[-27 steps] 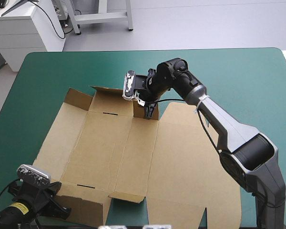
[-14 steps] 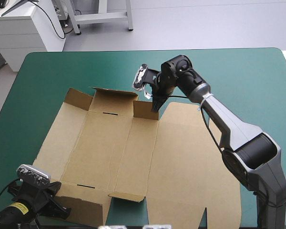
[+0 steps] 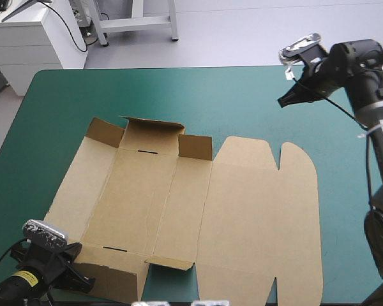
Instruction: Fold the box
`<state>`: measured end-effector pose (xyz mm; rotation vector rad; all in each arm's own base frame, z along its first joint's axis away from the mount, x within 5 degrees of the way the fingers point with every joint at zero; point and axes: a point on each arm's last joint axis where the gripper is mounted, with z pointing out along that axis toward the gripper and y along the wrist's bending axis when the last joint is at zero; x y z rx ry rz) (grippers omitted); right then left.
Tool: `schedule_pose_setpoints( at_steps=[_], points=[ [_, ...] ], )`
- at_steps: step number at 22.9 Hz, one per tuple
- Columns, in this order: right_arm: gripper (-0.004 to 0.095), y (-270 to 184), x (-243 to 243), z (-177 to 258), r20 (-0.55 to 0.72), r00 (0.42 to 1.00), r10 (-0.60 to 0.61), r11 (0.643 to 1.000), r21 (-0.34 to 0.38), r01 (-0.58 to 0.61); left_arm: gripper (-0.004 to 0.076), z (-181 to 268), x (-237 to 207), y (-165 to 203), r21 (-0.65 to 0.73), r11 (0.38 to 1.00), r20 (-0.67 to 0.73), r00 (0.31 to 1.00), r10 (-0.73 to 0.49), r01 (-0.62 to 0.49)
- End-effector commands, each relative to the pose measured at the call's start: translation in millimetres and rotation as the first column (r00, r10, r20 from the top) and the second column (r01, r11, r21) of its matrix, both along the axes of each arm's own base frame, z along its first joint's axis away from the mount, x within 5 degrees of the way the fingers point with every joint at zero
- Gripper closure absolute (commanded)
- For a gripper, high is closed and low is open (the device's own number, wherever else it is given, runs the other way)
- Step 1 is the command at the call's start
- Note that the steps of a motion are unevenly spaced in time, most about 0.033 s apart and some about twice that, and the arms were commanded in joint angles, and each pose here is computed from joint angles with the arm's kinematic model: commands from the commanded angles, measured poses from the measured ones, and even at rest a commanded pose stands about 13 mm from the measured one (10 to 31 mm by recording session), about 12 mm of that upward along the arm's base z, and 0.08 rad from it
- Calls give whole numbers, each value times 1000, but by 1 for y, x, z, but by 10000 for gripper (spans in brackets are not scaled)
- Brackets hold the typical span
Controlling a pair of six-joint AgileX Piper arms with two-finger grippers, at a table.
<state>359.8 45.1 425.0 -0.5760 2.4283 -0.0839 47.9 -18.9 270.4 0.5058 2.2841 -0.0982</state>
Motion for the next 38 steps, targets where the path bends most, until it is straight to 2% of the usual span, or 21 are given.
schedule_pose_setpoints(
  at_steps=[1, 4, 9, 12, 15, 21, 29, 32, 34, 35, 38],
  points=[
    [923, -28, -43, 27, 55, 994, -93, 994, 55, 89, 731, 14, 4, -1, -26, 1000, 81, 997, 10, -8],
    [923, -51, -76, 3, -27, 985, -169, 983, 66, 171, 731, 14, 4, -1, -26, 1000, 81, 997, 10, -8],
    [923, -68, -144, -35, -46, 952, -302, 943, 133, 306, 731, 14, 4, -1, -29, 1000, 81, 997, 13, -10],
    [923, -65, -169, -47, -38, 948, -315, 938, 140, 317, 731, 17, 7, -1, -64, 997, 61, 997, 48, -45],
    [923, -64, -174, -48, -34, 949, -314, 938, 141, 316, 731, 33, 23, -3, -68, 996, 38, 998, 56, -53],
    [923, -62, -173, -48, -36, 951, -306, 937, 167, 307, 731, 76, 81, -8, -81, 993, -50, 995, 87, -90],
    [923, -61, -172, -47, -27, 954, -300, 938, 175, 300, 731, 78, 156, -10, -61, 990, -185, 976, 111, -125],
    [923, -61, -172, -47, -27, 954, -300, 938, 175, 300, 731, 76, 181, 8, -46, 980, -203, 963, 178, -191],
    [923, -62, -172, -47, -24, 954, -299, 938, 175, 299, 731, 75, 196, 36, -62, 961, -242, 938, 247, -269],
    [924, -62, -171, -46, -18, 954, -300, 938, 176, 298, 731, 72, 201, 58, -126, 939, -272, 921, 277, -320],
    [923, -62, -171, -46, -13, 954, -300, 938, 179, 298, 731, 60, 199, 93, -264, 908, -350, 910, 223, -324]
  ],
)
